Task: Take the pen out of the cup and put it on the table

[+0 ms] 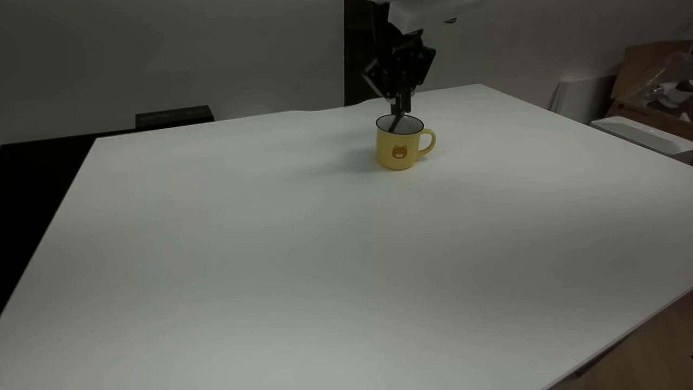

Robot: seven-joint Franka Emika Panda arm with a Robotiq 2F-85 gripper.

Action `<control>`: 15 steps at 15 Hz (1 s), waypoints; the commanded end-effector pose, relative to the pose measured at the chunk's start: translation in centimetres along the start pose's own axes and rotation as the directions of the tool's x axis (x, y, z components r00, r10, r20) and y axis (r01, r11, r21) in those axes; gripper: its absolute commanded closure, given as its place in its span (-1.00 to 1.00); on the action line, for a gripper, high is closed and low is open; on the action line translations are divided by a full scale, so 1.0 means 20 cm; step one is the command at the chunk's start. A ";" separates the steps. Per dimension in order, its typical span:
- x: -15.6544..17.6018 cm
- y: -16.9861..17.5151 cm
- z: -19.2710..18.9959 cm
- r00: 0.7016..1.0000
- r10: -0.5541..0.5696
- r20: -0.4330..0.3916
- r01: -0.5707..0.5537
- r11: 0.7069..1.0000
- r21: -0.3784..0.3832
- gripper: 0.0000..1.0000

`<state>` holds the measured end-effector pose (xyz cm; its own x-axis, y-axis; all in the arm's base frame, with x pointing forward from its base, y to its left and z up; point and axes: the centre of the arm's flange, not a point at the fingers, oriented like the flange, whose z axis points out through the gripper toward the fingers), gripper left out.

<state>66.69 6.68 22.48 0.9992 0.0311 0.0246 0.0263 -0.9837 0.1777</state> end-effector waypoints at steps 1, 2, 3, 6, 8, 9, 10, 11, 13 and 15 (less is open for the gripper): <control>-0.06 0.00 -0.20 0.999 -0.013 -0.030 0.013 1.000 -0.007 0.91; -0.07 -0.01 -0.25 0.999 -0.026 -0.043 0.025 1.000 -0.007 0.91; -0.09 -0.04 -0.30 0.997 -0.045 -0.056 0.045 0.999 -0.001 0.91; -0.13 -0.12 -0.44 0.989 -0.117 -0.089 0.118 0.993 -0.001 0.91; -0.18 -0.18 -0.52 0.980 -0.161 -0.114 0.160 0.987 -0.021 0.91; -0.20 -0.20 -0.54 0.976 -0.179 -0.126 0.176 0.984 -0.035 0.91; -0.22 -0.22 -0.57 0.970 -0.196 -0.142 0.189 0.980 -0.057 0.91; -0.23 -0.24 -0.58 0.964 -0.216 -0.157 0.206 0.975 -0.078 0.91; -0.26 -0.26 -0.58 0.950 -0.250 -0.185 0.232 0.966 -0.113 0.91; -0.27 -0.27 -0.54 0.936 -0.278 -0.217 0.252 0.958 -0.139 0.91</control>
<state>62.44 14.11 32.50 0.9361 0.3199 0.1462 0.2728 -0.9227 0.2724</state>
